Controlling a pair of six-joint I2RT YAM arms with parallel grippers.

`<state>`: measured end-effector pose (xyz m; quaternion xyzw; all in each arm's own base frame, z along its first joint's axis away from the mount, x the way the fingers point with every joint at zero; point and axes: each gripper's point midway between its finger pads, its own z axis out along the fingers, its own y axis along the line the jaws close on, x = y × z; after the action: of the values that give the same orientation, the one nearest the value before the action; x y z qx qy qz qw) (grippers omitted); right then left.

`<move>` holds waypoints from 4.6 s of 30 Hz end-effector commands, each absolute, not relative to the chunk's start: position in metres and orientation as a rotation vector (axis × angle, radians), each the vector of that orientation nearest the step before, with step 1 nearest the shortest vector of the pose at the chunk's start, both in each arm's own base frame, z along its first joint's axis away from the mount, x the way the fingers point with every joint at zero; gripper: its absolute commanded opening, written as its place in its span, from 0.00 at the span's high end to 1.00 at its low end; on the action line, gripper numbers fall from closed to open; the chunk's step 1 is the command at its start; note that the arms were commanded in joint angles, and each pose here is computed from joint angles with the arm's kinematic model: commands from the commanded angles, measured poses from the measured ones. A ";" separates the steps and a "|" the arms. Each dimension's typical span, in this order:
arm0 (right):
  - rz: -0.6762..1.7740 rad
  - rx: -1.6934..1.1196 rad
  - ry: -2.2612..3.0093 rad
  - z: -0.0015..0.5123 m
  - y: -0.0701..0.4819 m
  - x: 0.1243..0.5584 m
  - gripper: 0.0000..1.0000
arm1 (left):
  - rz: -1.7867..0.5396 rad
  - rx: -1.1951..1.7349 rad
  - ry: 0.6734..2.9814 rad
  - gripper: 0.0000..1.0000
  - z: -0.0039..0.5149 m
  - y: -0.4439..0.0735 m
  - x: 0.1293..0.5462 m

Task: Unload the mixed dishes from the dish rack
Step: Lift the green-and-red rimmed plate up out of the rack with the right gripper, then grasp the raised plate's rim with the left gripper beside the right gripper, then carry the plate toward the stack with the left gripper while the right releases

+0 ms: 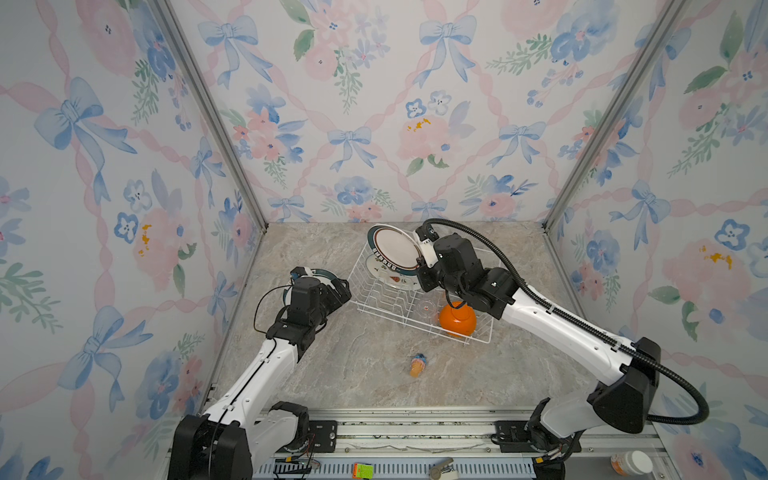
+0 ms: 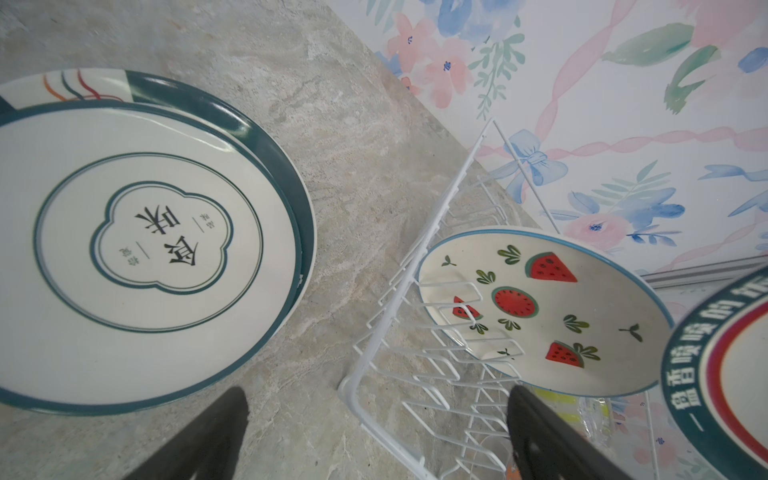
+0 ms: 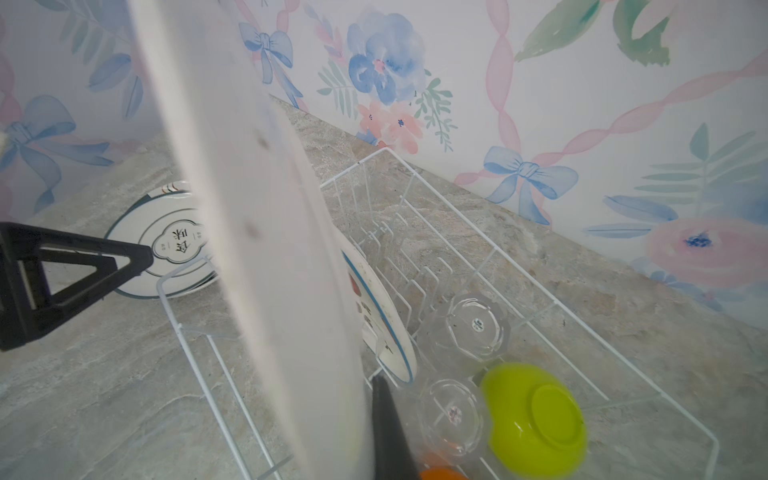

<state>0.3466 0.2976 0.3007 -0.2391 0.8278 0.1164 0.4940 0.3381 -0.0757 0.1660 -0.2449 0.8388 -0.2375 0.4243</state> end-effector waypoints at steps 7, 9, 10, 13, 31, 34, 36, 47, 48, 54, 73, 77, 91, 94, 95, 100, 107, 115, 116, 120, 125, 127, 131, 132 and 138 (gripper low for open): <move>0.623 -0.419 1.919 0.335 0.309 0.351 1.00 | -0.714 -0.504 1.977 0.02 0.213 -0.097 0.347; 0.664 -0.408 1.910 0.337 0.313 0.352 1.00 | -0.732 -0.489 1.938 0.02 0.222 -0.098 0.348; 0.684 -0.401 1.908 0.338 0.315 0.352 1.00 | -0.746 -0.483 1.923 0.02 0.226 -0.100 0.348; 0.749 -0.371 1.894 0.341 0.322 0.352 1.00 | -0.773 -0.459 1.873 0.02 0.241 -0.103 0.351; 0.949 -0.361 1.887 0.347 0.351 0.350 1.00 | -0.829 -0.423 1.755 0.02 0.270 -0.108 0.361; 0.958 -0.357 1.891 0.347 0.353 0.351 1.00 | -0.842 -0.429 1.741 0.02 0.272 -0.109 0.362; 0.967 -0.359 1.890 0.347 0.355 0.351 1.00 | -0.855 -0.432 1.740 0.02 0.271 -0.110 0.363; 0.999 -0.335 1.876 0.357 0.360 0.357 1.00 | -0.921 -0.429 1.709 0.02 0.275 -0.124 0.373; 1.009 -0.326 1.870 0.358 0.361 0.358 1.00 | -0.930 -0.428 1.699 0.02 0.277 -0.125 0.374; 1.086 -0.260 1.833 0.364 0.369 0.364 1.00 | -0.991 -0.390 1.635 0.02 0.288 -0.137 0.380; 1.238 -0.168 1.808 0.353 0.396 0.360 1.00 | -1.042 -0.326 1.522 0.31 0.307 -0.150 0.373; 1.285 -0.158 1.798 0.354 0.399 0.359 1.00 | -1.076 -0.326 1.486 0.35 0.314 -0.152 0.373; 1.372 -0.169 1.805 0.339 0.421 0.356 1.00 | -1.165 -0.323 1.448 0.46 0.322 -0.159 0.375; 1.371 -0.168 1.807 0.337 0.421 0.356 1.00 | -1.168 -0.331 1.450 0.57 0.321 -0.160 0.377; 1.371 -0.167 1.807 0.337 0.421 0.357 1.00 | -1.166 -0.340 1.453 0.61 0.319 -0.159 0.378; 1.366 -0.170 1.806 0.337 0.421 0.357 1.00 | -1.167 -0.370 1.461 0.97 0.314 -0.157 0.380; 1.351 -0.178 1.812 0.336 0.420 0.357 0.80 | -1.171 -0.376 1.463 1.00 0.312 -0.157 0.380; 1.320 -0.192 1.820 0.334 0.416 0.358 0.42 | -1.113 -0.395 1.436 1.00 0.316 -0.143 0.380; 1.309 -0.194 1.825 0.332 0.415 0.359 0.39 | -1.101 -0.396 1.435 1.00 0.316 -0.140 0.380; 1.213 -0.193 1.866 0.320 0.406 0.362 0.19 | -1.049 -0.420 1.433 1.00 0.318 -0.127 0.381; 1.064 -0.218 1.924 0.305 0.392 0.363 0.02 | -0.963 -0.489 1.428 1.00 0.316 -0.096 0.382; 0.978 -0.260 1.949 0.296 0.387 0.365 0.03 | -0.915 -0.527 1.417 1.00 0.314 -0.077 0.380; 0.850 -0.294 1.949 0.303 0.369 0.362 0.03 | -0.763 -0.639 1.429 1.00 0.304 -0.034 0.374; 0.825 -0.303 1.951 0.303 0.365 0.362 0.03 | -0.728 -0.657 1.431 1.00 0.302 -0.025 0.372; 0.697 -0.316 1.971 0.299 0.345 0.362 0.03 | -0.540 -0.813 1.512 1.00 0.268 0.017 0.358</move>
<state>0.3660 0.3605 0.3021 -0.1174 0.8016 0.3347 0.4813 0.3656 -0.0043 0.2928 -0.3198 0.6339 -0.2961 0.6389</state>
